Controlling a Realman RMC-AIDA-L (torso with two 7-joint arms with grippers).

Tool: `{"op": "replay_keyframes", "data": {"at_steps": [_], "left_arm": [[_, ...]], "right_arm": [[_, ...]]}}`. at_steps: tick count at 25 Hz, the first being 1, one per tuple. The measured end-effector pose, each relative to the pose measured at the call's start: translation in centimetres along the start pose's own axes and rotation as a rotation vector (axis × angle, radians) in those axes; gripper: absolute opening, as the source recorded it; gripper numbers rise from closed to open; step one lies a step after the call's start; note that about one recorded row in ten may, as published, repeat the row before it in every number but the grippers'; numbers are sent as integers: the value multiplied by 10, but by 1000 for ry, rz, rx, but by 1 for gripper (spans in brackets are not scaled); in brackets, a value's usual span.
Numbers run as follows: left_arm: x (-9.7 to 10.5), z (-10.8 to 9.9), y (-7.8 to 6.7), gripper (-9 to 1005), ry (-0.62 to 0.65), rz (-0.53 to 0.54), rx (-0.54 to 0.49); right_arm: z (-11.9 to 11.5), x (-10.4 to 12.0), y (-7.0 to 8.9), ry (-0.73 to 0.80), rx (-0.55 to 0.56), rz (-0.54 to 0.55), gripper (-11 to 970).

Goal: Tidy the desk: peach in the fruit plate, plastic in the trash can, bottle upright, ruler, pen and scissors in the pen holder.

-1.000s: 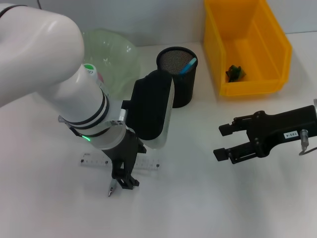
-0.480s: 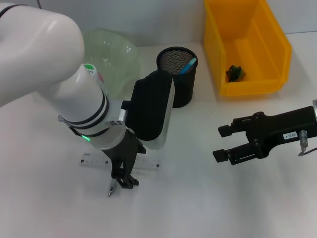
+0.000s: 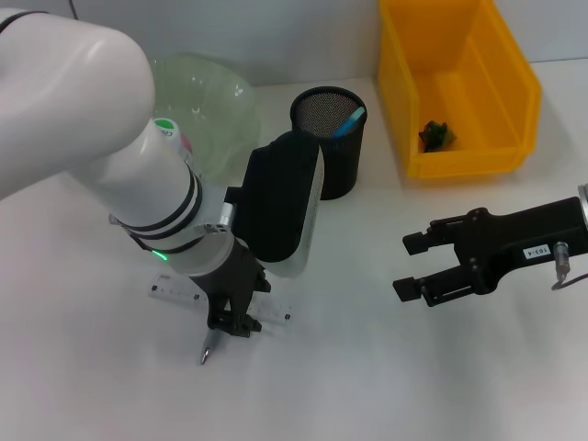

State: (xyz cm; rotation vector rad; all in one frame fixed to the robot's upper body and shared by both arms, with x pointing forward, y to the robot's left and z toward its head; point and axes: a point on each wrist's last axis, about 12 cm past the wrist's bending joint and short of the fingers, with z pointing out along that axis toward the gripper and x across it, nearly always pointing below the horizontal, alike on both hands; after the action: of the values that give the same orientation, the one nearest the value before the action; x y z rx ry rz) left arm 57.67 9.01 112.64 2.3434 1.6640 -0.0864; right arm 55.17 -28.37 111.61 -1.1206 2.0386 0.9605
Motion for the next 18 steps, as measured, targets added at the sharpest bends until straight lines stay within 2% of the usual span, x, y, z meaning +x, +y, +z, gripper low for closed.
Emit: {"op": "replay_keyframes", "data": {"at_steps": [3,18], "left_arm": [[0,0,0,481,-1,1,-2],[3,3,-1,478,9,20,2]], "right_arm": [[0,0,0,0,-1,0,817],[3,-3,0,-3,-7,-1,817]]}}
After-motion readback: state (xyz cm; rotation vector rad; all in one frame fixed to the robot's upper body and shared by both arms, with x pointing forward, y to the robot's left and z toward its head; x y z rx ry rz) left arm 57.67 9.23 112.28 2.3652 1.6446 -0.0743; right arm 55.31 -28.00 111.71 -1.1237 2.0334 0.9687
